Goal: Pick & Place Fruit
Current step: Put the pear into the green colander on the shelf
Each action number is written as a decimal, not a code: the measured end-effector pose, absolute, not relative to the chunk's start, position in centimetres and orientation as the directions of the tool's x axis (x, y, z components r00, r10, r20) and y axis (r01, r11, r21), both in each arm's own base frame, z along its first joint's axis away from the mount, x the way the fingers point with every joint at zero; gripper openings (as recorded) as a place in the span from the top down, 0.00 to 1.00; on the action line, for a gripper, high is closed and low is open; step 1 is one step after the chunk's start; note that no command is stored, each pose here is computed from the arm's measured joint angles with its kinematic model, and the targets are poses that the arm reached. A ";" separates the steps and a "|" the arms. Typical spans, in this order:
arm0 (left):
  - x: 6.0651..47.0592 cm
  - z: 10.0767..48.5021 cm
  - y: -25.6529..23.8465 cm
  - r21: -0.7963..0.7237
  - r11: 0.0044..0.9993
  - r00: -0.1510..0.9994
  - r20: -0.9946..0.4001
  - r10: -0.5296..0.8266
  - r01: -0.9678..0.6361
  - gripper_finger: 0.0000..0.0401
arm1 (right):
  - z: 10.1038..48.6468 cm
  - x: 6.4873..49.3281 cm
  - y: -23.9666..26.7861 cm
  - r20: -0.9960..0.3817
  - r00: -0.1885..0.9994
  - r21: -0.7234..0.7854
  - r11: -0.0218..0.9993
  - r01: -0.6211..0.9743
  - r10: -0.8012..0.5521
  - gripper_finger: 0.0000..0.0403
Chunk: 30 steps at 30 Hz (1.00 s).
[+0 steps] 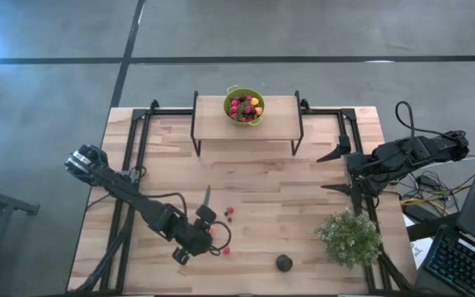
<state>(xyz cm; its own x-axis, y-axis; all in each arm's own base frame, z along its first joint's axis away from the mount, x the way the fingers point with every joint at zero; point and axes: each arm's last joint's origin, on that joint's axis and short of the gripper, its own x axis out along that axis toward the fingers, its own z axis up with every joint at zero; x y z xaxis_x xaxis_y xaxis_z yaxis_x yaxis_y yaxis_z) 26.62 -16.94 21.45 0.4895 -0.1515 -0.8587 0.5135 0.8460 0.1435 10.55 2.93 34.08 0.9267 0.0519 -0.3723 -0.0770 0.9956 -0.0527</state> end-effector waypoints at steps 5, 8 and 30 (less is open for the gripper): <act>26.9 19.7 -17.3 0.149 0.833 0.447 -0.886 -0.127 0.532 0.60 | 34.1 10.5 2.9 -0.373 0.926 -0.053 0.996 -0.078 0.052 0.10; 27.2 18.8 -17.5 0.152 0.829 0.423 -0.899 -0.110 0.539 0.60 | 34.1 10.5 2.9 -0.373 0.927 -0.053 0.996 -0.077 0.052 0.10; 27.8 16.0 -17.9 0.139 0.822 0.349 -0.934 -0.077 0.553 0.60 | 34.1 10.5 2.9 -0.373 0.927 -0.053 0.996 -0.077 0.052 0.10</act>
